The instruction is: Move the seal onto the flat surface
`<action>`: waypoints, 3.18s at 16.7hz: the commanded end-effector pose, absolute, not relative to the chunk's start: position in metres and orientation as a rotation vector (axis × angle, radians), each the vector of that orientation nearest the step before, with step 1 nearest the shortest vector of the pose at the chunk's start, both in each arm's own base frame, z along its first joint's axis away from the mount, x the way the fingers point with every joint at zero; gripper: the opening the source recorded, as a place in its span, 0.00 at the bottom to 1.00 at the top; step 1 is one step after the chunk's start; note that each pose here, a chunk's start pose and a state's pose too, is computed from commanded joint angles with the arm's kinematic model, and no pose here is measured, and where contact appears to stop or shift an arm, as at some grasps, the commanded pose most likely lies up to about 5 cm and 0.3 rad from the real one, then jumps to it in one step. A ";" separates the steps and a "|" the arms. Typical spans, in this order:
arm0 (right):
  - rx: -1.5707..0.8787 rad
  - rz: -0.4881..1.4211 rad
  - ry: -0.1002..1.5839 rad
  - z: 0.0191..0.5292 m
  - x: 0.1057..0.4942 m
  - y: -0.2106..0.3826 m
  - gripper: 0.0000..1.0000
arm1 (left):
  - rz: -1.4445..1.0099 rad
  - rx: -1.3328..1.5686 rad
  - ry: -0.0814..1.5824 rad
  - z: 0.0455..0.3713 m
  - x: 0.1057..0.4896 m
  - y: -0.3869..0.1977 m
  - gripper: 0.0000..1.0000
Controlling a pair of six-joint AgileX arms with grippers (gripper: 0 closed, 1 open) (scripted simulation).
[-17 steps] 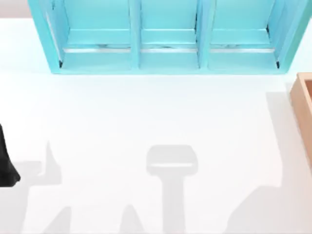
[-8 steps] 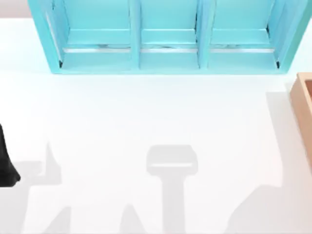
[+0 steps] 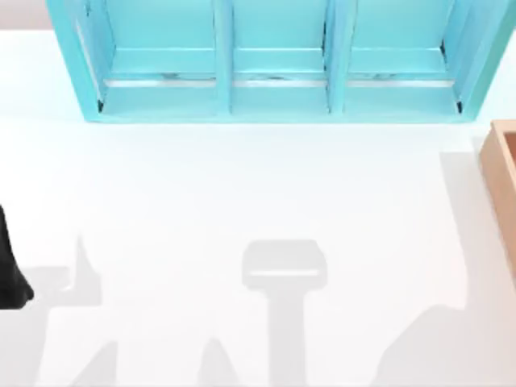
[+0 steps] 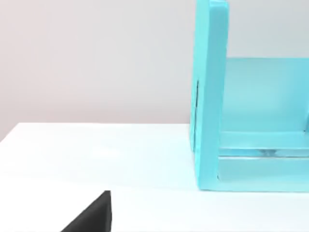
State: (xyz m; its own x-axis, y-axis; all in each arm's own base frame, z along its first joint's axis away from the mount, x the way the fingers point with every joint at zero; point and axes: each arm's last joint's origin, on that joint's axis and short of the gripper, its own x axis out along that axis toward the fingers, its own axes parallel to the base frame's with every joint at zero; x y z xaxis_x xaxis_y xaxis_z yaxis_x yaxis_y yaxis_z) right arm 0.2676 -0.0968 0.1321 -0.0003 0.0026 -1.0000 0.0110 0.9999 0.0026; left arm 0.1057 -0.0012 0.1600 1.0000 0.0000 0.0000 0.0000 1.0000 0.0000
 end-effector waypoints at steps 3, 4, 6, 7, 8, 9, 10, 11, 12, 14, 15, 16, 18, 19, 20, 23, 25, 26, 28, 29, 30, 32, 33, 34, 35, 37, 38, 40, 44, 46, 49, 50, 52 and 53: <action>0.011 -0.007 1.571 0.132 0.268 -0.097 0.00 | 0.000 0.000 0.000 0.160 0.106 -0.001 1.00; 0.011 -0.007 1.571 0.132 0.268 -0.097 0.00 | 0.000 0.000 0.000 0.160 0.106 -0.001 1.00; 0.010 -0.010 1.570 0.133 0.268 -0.097 0.00 | 0.000 0.000 0.000 0.160 0.106 -0.001 1.00; 0.005 -0.015 1.570 0.136 0.268 -0.096 0.00 | 0.000 0.000 0.000 0.160 0.106 -0.001 1.00; -0.004 -0.025 1.568 0.143 0.270 -0.095 0.00 | 0.000 0.000 0.000 0.160 0.106 -0.001 1.00; -0.017 -0.037 1.559 0.152 0.273 -0.092 0.00 | 0.000 0.000 0.000 0.160 0.106 -0.001 1.00; -0.033 -0.051 1.540 0.164 0.278 -0.089 0.00 | 0.000 0.000 0.000 0.160 0.106 -0.001 1.00; -0.050 -0.065 1.509 0.180 0.283 -0.084 0.00 | 0.000 0.000 0.000 0.160 0.106 -0.001 1.00; -0.065 -0.077 1.471 0.197 0.288 -0.077 0.00 | 0.000 0.000 0.000 0.160 0.106 -0.001 1.00; -0.084 -0.088 1.389 0.236 0.295 -0.057 0.00 | 0.000 0.000 0.000 0.160 0.106 -0.001 1.00; -0.086 -0.086 1.355 0.254 0.296 -0.046 0.00 | 0.000 0.000 0.000 0.160 0.106 -0.001 1.00; -0.082 -0.080 1.331 0.270 0.296 -0.034 0.00 | 0.000 0.000 0.000 0.160 0.106 -0.001 1.00; -0.061 -0.061 1.321 0.293 0.292 -0.009 0.00 | 0.000 0.000 0.000 0.160 0.106 -0.001 1.00; -0.046 -0.050 1.337 0.298 0.289 0.003 0.00 | 0.000 0.000 0.000 0.160 0.106 -0.001 1.00; -0.031 -0.040 1.367 0.300 0.286 0.015 0.00 | 0.000 0.000 0.000 0.160 0.106 -0.001 1.00; 0.003 -0.015 1.498 0.292 0.274 0.043 0.00 | 0.000 0.000 0.000 0.160 0.106 -0.001 1.00; 0.011 -0.009 1.564 0.283 0.269 0.052 0.00 | 0.000 0.000 0.000 0.160 0.106 -0.001 1.00; 0.011 -0.009 1.570 0.283 0.269 0.053 0.00 | 0.000 0.000 0.000 0.160 0.106 -0.001 1.00; 0.011 -0.009 1.570 0.283 0.269 0.053 0.00 | 0.000 0.000 0.000 0.160 0.106 -0.001 1.00; 0.016 -0.011 1.563 0.284 0.269 0.052 0.00 | 0.000 0.000 0.000 0.160 0.106 -0.001 1.00; 0.016 -0.011 1.564 0.283 0.270 0.052 0.00 | 0.000 0.000 0.000 0.160 0.106 -0.001 1.00; 0.016 -0.013 1.573 0.280 0.275 0.062 0.00 | 0.000 0.000 0.000 0.160 0.106 -0.001 1.00; 0.014 -0.015 1.579 0.276 0.281 0.070 0.00 | 0.000 0.000 0.000 0.160 0.106 -0.001 1.00; 0.011 -0.017 1.586 0.271 0.288 0.081 0.00 | 0.000 0.000 0.000 0.160 0.106 -0.001 1.00; 0.007 -0.020 1.591 0.265 0.295 0.093 0.00 | 0.000 0.000 0.000 0.160 0.106 -0.001 1.00; 0.000 -0.027 1.600 0.250 0.310 0.123 0.00 | 0.000 0.000 0.000 0.160 0.106 -0.001 1.00; -0.003 -0.031 1.604 0.241 0.317 0.140 0.00 | 0.000 0.000 0.000 0.160 0.106 -0.001 1.00; -0.009 -0.041 1.607 0.219 0.327 0.176 0.00 | 0.000 0.000 0.000 0.160 0.106 -0.001 1.00; -0.006 -0.037 1.590 0.181 0.332 0.243 0.00 | 0.000 0.000 0.000 0.160 0.106 -0.001 1.00; 0.006 -0.021 1.575 0.173 0.329 0.265 0.00 | 0.000 0.000 0.000 0.160 0.106 -0.001 1.00; 0.013 -0.014 1.569 0.173 0.327 0.270 0.00 | 0.000 0.000 0.000 0.160 0.106 -0.001 1.00; 0.013 -0.014 1.569 0.173 0.327 0.270 0.00 | 0.000 0.000 0.000 0.160 0.106 -0.001 1.00; 0.016 -0.019 1.573 0.171 0.328 0.269 0.00 | 0.000 0.000 0.000 0.160 0.106 -0.001 1.00; 0.015 -0.019 1.574 0.168 0.328 0.269 0.00 | 0.000 0.000 0.000 0.160 0.106 -0.001 1.00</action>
State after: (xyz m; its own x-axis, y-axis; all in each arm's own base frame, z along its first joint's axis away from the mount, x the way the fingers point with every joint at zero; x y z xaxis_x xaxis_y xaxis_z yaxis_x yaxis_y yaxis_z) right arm 0.3278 0.2688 0.1679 -0.0030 -0.0024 -1.0000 0.0215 0.9998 -0.0025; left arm 0.1057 -0.0012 0.1600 1.0000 0.0000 0.0000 0.0000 1.0000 0.0000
